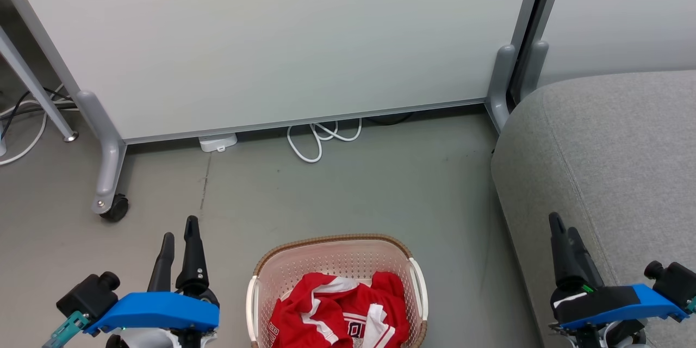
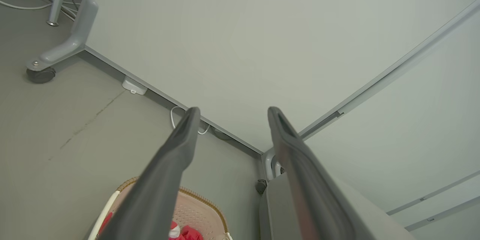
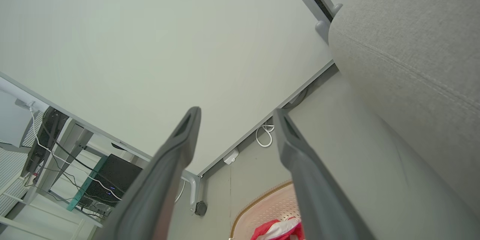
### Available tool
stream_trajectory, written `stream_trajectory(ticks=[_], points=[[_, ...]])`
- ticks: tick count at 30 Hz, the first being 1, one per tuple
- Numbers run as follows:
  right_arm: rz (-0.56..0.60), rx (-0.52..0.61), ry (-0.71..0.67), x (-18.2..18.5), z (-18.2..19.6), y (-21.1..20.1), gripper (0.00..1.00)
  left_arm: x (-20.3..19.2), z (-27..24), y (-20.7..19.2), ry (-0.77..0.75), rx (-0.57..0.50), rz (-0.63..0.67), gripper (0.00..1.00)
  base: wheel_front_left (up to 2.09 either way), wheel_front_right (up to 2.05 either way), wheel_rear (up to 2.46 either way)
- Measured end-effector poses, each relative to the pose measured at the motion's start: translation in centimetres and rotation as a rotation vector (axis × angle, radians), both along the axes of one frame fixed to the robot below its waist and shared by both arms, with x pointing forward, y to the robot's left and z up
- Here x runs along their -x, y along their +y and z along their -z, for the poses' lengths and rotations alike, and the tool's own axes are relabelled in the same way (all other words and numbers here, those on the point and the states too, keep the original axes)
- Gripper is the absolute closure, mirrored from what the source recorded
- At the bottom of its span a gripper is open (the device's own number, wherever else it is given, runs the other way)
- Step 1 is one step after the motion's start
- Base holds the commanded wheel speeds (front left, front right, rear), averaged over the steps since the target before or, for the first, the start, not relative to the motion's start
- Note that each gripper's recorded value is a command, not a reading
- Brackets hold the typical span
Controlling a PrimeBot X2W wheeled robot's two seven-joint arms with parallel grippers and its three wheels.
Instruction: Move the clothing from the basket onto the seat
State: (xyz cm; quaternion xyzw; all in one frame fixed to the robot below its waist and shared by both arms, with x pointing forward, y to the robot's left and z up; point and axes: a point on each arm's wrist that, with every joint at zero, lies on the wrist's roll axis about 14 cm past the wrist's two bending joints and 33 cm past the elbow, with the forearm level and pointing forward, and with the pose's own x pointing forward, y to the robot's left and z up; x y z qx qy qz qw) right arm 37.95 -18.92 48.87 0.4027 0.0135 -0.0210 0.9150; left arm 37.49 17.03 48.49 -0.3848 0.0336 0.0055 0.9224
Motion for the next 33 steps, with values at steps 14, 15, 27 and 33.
stream_trajectory(ticks=[14, 15, 27, 33], points=[[-0.026, 0.175, -0.012, -0.2, -0.3, 0.4, 0.00, 0.1, 0.1, -0.6, -0.022, -0.234, 0.045, 0.00, 0.00, 0.00, 0.00], [-0.029, 0.188, -0.012, -0.2, -0.3, 0.5, 0.00, 0.1, 0.0, -0.6, -0.026, -0.248, 0.049, 0.00, 0.00, 0.00, 0.00], [-0.044, 0.329, -0.029, -0.1, -0.7, 0.5, 0.00, 0.3, 0.7, -1.5, -0.032, -0.390, 0.100, 0.00, 0.00, 0.00, 0.00], [-0.050, 0.391, -0.038, -0.1, -1.0, 0.6, 0.00, 0.4, 0.9, -1.8, -0.037, -0.439, 0.115, 0.00, 0.00, 0.00, 0.00]])
